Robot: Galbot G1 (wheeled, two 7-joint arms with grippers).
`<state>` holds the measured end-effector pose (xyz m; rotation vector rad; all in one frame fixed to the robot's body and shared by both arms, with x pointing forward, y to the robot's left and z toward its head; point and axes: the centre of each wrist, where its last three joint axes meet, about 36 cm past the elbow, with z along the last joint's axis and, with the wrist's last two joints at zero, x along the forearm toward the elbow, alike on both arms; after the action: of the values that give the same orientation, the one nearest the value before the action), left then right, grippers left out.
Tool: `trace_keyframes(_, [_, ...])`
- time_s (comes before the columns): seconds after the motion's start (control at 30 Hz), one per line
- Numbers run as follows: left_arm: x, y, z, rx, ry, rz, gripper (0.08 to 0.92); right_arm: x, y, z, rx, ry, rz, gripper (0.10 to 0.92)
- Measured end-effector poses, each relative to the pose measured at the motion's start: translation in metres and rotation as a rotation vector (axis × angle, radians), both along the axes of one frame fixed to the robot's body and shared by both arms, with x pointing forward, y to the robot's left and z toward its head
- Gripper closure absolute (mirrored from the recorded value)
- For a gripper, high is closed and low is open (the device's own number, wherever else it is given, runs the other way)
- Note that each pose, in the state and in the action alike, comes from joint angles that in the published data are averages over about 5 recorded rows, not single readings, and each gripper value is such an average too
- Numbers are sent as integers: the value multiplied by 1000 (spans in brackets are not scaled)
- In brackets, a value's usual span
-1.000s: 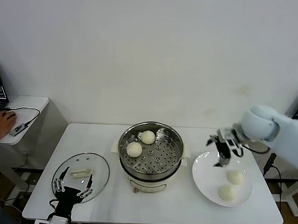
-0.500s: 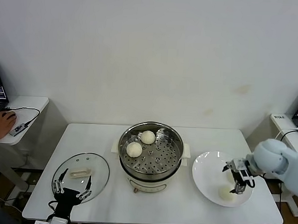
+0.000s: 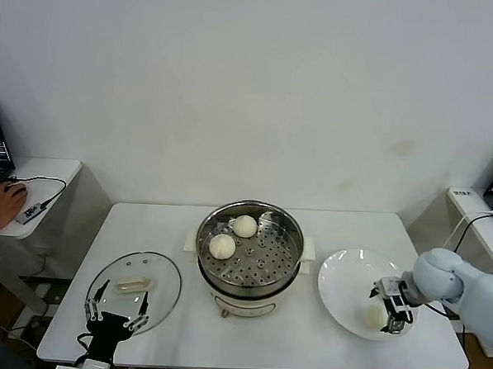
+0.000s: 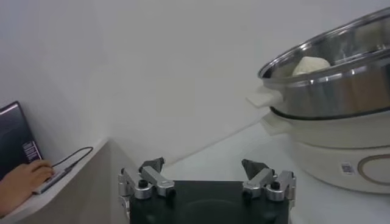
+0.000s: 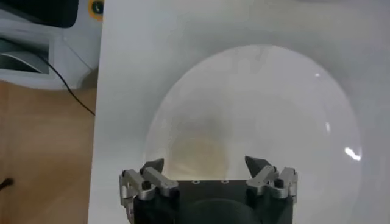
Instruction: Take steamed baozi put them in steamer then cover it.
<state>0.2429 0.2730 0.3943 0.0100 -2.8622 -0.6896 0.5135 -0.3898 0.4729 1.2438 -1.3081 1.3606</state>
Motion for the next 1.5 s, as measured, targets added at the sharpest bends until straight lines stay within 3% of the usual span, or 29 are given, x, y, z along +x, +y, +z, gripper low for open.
trace_keyframes(0.37, [0, -2, 0, -4, -2, -2, 177, 3, -7, -13, -11, 19, -42, 331])
trace_keyframes(0.87, [0, -4, 4, -6, -12, -6, 177, 12, -9, -5, -5, 14, -62, 429])
trace_keyframes(1.1, [1, -5, 7, -6, -21, -10, 177, 24, -8, 25, 12, -15, -68, 435])
trace_keyframes(1.5, [3, -6, 10, -6, -33, -19, 177, 62, 13, 123, 99, -151, -54, 430])
